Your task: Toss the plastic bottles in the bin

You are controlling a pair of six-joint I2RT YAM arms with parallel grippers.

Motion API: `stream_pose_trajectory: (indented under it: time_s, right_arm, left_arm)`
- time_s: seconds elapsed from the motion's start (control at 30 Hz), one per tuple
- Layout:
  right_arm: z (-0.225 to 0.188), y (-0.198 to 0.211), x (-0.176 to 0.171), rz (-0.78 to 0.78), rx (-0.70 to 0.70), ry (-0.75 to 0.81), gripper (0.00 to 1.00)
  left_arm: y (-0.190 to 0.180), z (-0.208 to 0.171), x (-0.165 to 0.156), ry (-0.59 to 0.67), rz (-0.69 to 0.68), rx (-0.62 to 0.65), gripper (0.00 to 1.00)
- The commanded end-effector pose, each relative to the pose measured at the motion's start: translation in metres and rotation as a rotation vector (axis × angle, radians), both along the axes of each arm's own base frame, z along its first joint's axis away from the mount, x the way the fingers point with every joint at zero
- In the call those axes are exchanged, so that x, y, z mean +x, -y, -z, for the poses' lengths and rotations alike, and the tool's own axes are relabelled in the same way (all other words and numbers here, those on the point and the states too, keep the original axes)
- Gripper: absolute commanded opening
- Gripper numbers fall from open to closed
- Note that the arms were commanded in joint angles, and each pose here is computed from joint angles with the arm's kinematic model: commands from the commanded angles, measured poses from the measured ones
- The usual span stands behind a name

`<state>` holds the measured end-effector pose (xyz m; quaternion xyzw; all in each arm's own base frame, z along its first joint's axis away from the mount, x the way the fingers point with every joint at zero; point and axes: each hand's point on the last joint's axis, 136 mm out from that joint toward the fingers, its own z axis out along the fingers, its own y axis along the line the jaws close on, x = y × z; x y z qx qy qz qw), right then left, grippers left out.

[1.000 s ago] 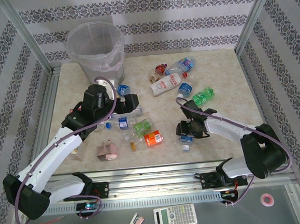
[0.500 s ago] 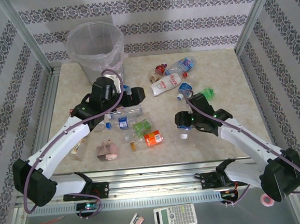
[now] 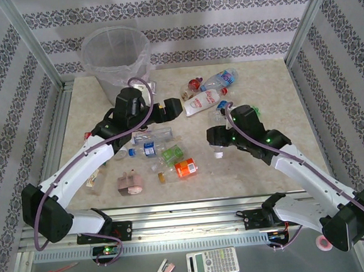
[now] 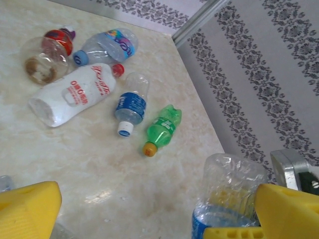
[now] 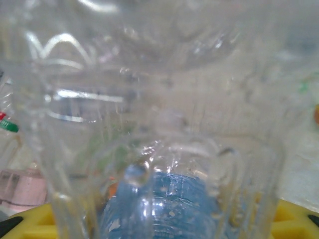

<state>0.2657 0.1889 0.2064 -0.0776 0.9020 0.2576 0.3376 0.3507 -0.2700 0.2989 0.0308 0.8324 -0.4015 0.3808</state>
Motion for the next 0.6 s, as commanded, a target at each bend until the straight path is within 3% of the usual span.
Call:
stream_pose_trajectory:
  time_s: [0.0, 0.57]
  right_arm:
    - [-0.031, -0.016, -0.003, -0.087, 0.044, 0.100, 0.33]
    - [-0.039, -0.030, -0.005, -0.155, 0.075, 0.104, 0.33]
  left_arm:
    - [0.022, -0.018, -0.002, 0.028, 0.063, -0.057, 0.99]
    - [0.101, -0.018, -0.038, 0.024, 0.382, -0.173, 0.99]
